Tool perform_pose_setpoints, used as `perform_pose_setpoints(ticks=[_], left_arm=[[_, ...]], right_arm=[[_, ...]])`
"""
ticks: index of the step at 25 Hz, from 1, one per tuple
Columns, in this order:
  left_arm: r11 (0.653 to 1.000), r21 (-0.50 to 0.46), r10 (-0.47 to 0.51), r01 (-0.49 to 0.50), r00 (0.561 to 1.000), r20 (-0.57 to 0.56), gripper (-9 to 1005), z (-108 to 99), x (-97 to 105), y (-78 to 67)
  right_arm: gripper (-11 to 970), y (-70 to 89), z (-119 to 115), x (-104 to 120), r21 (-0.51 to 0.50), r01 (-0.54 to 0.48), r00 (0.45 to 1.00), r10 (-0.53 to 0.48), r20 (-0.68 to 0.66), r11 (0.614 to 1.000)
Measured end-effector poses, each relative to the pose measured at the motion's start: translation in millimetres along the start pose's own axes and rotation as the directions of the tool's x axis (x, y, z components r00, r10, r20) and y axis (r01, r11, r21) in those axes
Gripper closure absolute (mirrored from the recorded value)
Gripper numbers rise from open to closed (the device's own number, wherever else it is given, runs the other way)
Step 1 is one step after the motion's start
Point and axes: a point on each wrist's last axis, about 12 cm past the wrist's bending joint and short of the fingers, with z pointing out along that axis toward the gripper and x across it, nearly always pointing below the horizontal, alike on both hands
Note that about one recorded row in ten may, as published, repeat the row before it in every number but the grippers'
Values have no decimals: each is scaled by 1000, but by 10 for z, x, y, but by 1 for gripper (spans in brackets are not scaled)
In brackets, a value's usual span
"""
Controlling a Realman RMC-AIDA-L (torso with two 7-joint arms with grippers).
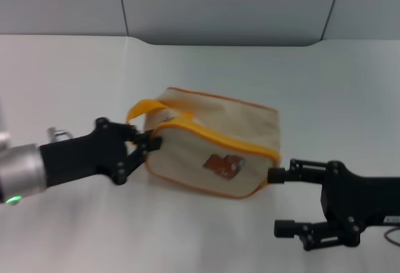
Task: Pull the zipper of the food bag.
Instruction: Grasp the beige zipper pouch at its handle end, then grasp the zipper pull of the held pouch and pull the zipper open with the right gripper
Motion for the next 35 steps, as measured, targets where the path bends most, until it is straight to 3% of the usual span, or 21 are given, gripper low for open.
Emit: perform_pose_setpoints(ticks=[5, 8, 11, 15, 16, 18, 22, 23, 27, 30, 35], left_arm=[[1000, 16, -4, 4, 999, 39, 919, -261, -17, -23], [999, 44, 14, -17, 998, 63, 922, -444, -90, 10], [997, 68, 30, -34, 997, 67, 925, -480, -136, 33], [992, 91, 78, -84, 994, 71, 925, -497, -231, 83], [991, 95, 91, -98, 993, 73, 925, -492, -256, 96], [986, 112, 116, -125, 990, 78, 925, -451, -313, 123], [981, 132, 129, -139, 988, 81, 926, -405, -353, 139], [978, 145, 137, -147, 988, 78, 927, -374, -373, 152], [976, 158, 143, -153, 987, 74, 927, -344, -390, 163], [975, 157, 147, -157, 986, 77, 926, -338, -404, 173], [975, 153, 149, -159, 986, 76, 926, -347, -410, 185]], right_arm=[[132, -86, 68, -167, -2, 62, 996, -62, 65, 998], [133, -185, 181, -271, 57, 179, 975, -185, 123, 982], [133, -261, 269, -300, 113, 254, 955, -268, 130, 961], [135, -470, 558, -347, 235, 417, 883, -453, 125, 878], [135, -470, 558, -347, 235, 417, 883, -453, 125, 878], [136, -547, 722, -359, 286, 507, 828, -552, 101, 813], [137, -594, 857, -383, 301, 587, 772, -632, 71, 752], [138, -615, 938, -403, 300, 634, 734, -676, 55, 713], [139, -638, 1042, -397, 290, 695, 683, -730, 17, 658], [140, -642, 1130, -369, 277, 754, 625, -781, -22, 596], [142, -627, 1130, -340, 272, 789, 582, -812, -40, 551]])
